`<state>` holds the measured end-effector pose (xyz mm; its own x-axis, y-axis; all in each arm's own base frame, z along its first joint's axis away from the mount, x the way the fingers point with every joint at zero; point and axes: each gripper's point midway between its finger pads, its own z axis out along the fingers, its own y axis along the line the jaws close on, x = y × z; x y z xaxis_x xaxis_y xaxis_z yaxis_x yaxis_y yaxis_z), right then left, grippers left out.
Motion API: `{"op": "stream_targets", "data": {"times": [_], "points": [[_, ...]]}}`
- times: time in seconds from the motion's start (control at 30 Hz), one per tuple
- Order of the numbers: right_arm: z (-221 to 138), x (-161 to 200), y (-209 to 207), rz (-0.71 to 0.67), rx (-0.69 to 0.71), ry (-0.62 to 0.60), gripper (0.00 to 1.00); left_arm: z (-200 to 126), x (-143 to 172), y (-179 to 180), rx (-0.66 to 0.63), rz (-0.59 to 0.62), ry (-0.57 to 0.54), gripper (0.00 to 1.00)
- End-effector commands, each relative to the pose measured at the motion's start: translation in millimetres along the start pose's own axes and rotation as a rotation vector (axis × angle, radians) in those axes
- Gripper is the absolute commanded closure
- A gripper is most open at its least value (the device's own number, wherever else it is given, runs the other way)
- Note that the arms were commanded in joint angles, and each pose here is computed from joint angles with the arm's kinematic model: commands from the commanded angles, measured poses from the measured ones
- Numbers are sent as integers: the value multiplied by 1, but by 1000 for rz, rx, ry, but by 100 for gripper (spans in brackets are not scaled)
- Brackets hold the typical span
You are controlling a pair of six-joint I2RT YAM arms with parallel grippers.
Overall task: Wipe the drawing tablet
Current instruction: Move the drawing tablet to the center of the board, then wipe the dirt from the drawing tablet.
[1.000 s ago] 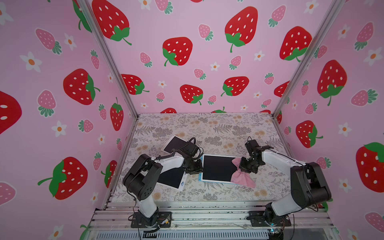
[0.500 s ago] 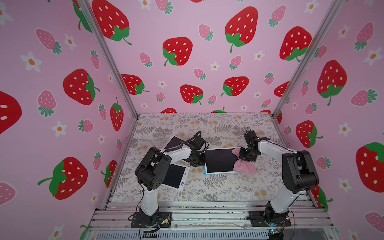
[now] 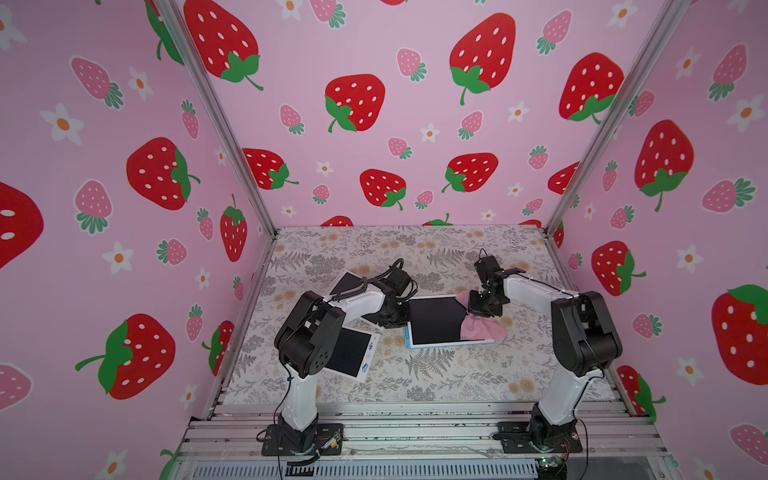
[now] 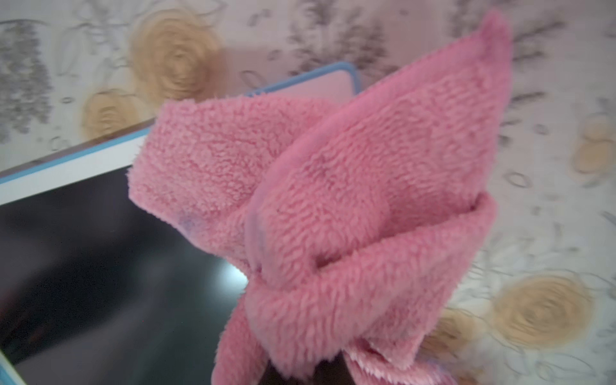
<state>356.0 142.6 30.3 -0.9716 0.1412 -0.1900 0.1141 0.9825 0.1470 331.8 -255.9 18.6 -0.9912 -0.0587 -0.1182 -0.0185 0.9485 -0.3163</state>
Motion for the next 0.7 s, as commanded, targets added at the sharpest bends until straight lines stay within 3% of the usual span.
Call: {"op": "stream_targets", "data": {"times": [0.0, 0.17, 0.43, 0.67], "points": [[9, 14, 37, -58, -63, 51, 100, 20, 23, 82, -255, -76, 94, 77], [11, 9, 39, -71, -39, 40, 100, 20, 18, 80, -205, -74, 100, 75], [7, -16, -47, 102, 24, 21, 100, 0, 13, 33, -84, -54, 53, 68], [14, -8, -40, 41, 22, 53, 100, 7, 11, 7, -66, -40, 68, 63]]}}
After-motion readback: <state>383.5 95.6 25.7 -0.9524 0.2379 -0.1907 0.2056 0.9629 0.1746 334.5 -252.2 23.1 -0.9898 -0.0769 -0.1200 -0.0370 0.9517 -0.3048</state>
